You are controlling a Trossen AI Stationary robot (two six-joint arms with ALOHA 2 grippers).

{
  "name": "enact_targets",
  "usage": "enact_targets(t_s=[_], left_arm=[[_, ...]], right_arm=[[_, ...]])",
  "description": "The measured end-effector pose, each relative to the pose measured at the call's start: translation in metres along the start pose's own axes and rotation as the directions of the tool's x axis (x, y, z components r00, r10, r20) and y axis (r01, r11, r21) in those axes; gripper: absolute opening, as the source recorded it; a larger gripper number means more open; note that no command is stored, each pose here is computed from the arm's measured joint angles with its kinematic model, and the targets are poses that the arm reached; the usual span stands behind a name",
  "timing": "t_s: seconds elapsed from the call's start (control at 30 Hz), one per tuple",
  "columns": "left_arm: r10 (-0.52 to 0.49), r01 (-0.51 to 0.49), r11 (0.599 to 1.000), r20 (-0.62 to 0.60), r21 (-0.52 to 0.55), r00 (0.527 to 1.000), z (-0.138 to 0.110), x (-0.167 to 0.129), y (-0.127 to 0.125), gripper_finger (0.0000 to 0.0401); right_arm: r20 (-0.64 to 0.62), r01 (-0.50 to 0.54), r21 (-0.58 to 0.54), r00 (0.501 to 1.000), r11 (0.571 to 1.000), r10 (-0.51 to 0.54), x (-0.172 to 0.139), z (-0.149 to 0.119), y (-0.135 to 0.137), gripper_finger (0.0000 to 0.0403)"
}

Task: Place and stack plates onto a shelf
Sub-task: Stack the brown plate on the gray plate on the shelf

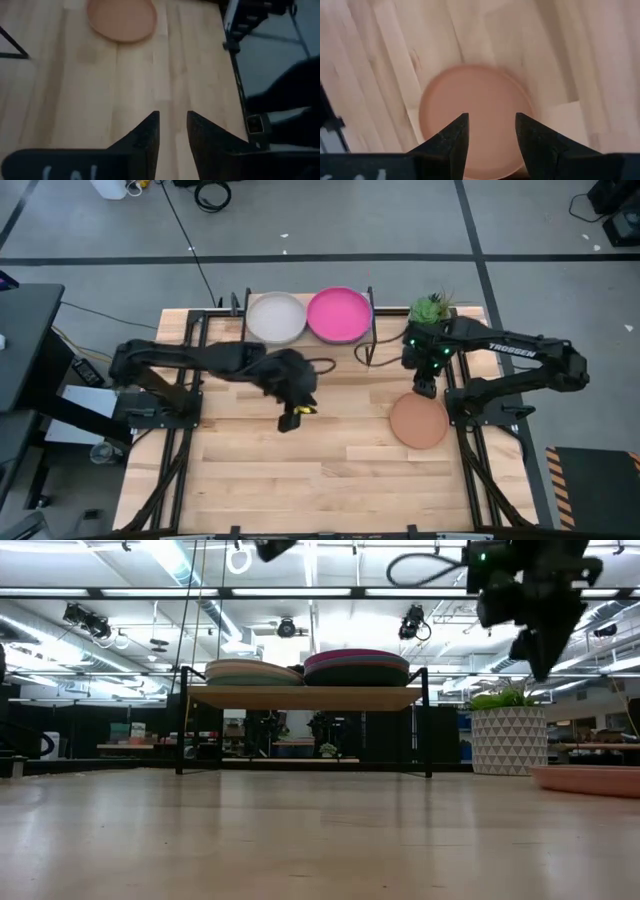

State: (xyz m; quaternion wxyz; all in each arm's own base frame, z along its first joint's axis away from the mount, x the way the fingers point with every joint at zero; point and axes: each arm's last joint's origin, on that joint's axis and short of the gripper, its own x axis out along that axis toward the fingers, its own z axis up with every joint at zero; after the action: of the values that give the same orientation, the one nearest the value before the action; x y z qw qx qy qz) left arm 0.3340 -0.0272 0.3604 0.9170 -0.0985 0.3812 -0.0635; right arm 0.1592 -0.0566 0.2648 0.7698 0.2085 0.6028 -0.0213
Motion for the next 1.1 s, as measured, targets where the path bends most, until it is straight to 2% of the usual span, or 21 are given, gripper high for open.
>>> enact_targets(t_s=[0.13, 0.27, 0.37, 0.47, 0.63, 0.73, 0.83, 0.97, 1.1], left_arm=[[0.051, -0.043, 0.996, 0.100, -0.077, 0.994, -0.026, -0.010, -0.007, 0.0089], [0.082, -0.052, 0.983, 0.170, -0.176, 0.982, -0.048, -0.022, -0.012, 0.0078], [0.107, -0.060, 0.976, 0.223, -0.210, 0.969, -0.057, -0.035, -0.018, 0.0075], [0.129, -0.066, 0.971, 0.274, -0.229, 0.953, -0.063, -0.051, -0.026, 0.0075], [0.155, -0.058, 0.964, 0.372, -0.259, 0.915, -0.068, -0.081, -0.036, 0.0075], [0.170, -0.049, 0.958, 0.420, -0.283, 0.891, -0.071, -0.097, -0.040, 0.0075], [0.171, -0.033, 0.954, 0.448, -0.299, 0.878, -0.074, -0.107, -0.044, 0.0075], [0.145, -0.004, 0.954, 0.447, -0.301, 0.883, -0.077, -0.108, -0.050, 0.0075], [0.115, 0.018, 0.958, 0.442, -0.286, 0.890, -0.079, -0.108, -0.057, 0.0075]], right_arm=[[-0.090, -0.007, -0.041, 0.996, 0.999, 0.003, 0.027, 0.000, -0.001, 0.0167], [-0.146, 0.047, -0.105, 0.987, 0.993, -0.062, 0.050, 0.012, -0.004, 0.0167], [-0.163, 0.064, -0.189, 0.982, 0.980, -0.096, 0.063, 0.024, -0.004, 0.0167], [-0.209, 0.043, -0.285, 0.972, 0.958, -0.106, 0.079, 0.032, -0.005, 0.0167], [-0.313, 0.029, -0.447, 0.931, 0.894, -0.186, 0.103, 0.036, -0.006, 0.0167], [-0.341, 0.031, -0.497, 0.912, 0.867, -0.228, 0.113, 0.038, -0.008, 0.0167], [-0.345, 0.022, -0.511, 0.910, 0.859, -0.229, 0.122, 0.041, -0.011, 0.0162], [-0.362, 0.012, -0.505, 0.905, 0.863, -0.225, 0.132, 0.044, -0.013, 0.0134], [-0.396, -0.016, -0.465, 0.898, 0.885, -0.191, 0.140, 0.044, -0.014, 0.0069]])
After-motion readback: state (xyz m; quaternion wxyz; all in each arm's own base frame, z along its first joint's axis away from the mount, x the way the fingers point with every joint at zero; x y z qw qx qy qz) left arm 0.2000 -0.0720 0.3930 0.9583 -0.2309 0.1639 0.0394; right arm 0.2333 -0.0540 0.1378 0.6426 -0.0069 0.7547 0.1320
